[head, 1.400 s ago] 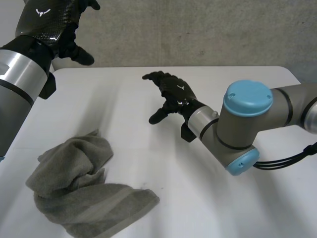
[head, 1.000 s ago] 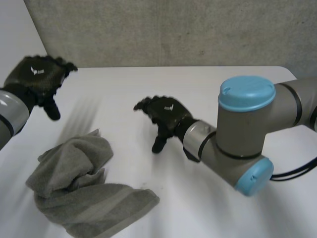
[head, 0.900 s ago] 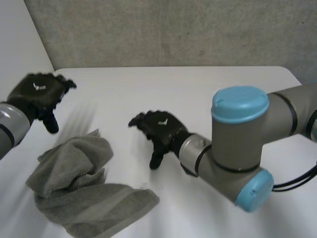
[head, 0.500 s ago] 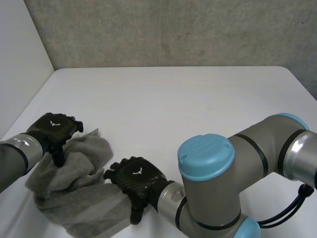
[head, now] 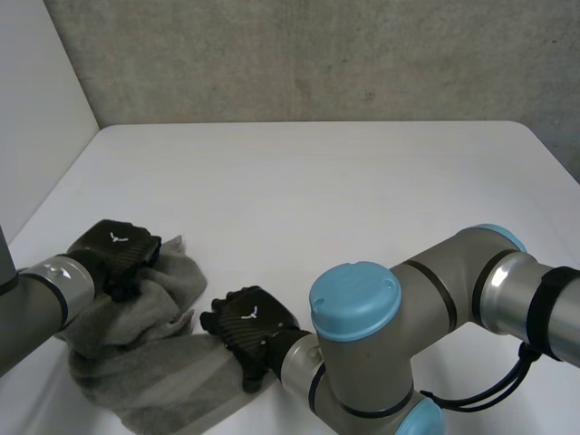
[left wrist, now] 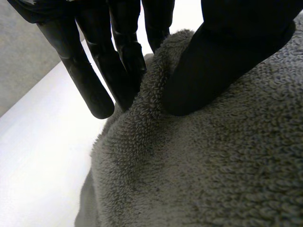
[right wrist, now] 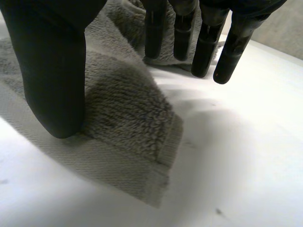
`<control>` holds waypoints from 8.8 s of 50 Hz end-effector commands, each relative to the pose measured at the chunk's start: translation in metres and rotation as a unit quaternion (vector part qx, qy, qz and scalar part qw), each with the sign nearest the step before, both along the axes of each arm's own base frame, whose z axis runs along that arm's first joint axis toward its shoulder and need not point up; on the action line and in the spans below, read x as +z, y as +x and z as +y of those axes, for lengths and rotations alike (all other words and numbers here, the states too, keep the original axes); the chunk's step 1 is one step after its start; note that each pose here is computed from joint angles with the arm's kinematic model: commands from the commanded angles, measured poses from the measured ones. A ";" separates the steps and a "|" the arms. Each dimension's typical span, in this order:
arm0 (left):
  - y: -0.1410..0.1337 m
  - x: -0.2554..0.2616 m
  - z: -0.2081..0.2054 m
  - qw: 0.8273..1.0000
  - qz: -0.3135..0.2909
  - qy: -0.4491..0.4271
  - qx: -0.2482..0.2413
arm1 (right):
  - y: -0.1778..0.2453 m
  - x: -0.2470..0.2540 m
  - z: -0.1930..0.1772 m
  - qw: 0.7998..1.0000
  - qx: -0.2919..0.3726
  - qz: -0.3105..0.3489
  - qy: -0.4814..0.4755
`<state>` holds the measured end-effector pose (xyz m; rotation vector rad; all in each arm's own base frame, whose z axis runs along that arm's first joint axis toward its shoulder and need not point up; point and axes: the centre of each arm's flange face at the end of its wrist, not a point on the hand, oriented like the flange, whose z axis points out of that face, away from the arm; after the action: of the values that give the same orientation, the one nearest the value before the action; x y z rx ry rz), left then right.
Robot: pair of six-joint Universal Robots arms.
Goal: Fold the towel.
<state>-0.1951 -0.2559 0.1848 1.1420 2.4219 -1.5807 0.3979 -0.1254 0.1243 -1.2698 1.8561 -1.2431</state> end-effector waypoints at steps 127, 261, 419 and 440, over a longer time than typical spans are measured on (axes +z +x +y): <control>-0.161 0.004 0.058 0.975 0.170 -0.058 -0.134 | -0.193 0.073 -0.180 0.949 -0.310 0.042 -0.029; -0.077 0.024 -0.020 0.989 0.107 -0.100 -0.030 | -0.125 0.111 -0.176 0.978 -0.173 0.029 -0.115; -0.035 0.108 0.013 0.951 -0.002 -0.307 -0.017 | -0.041 0.033 -0.167 1.000 -0.016 -0.025 -0.002; -0.028 0.110 0.002 0.949 0.011 -0.315 0.003 | -0.022 0.039 -0.145 0.999 0.018 -0.017 -0.039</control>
<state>-0.2255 -0.2492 0.2933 1.0040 1.7023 -2.1218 0.3781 -0.2640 0.1345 -1.3330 1.8028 -1.2225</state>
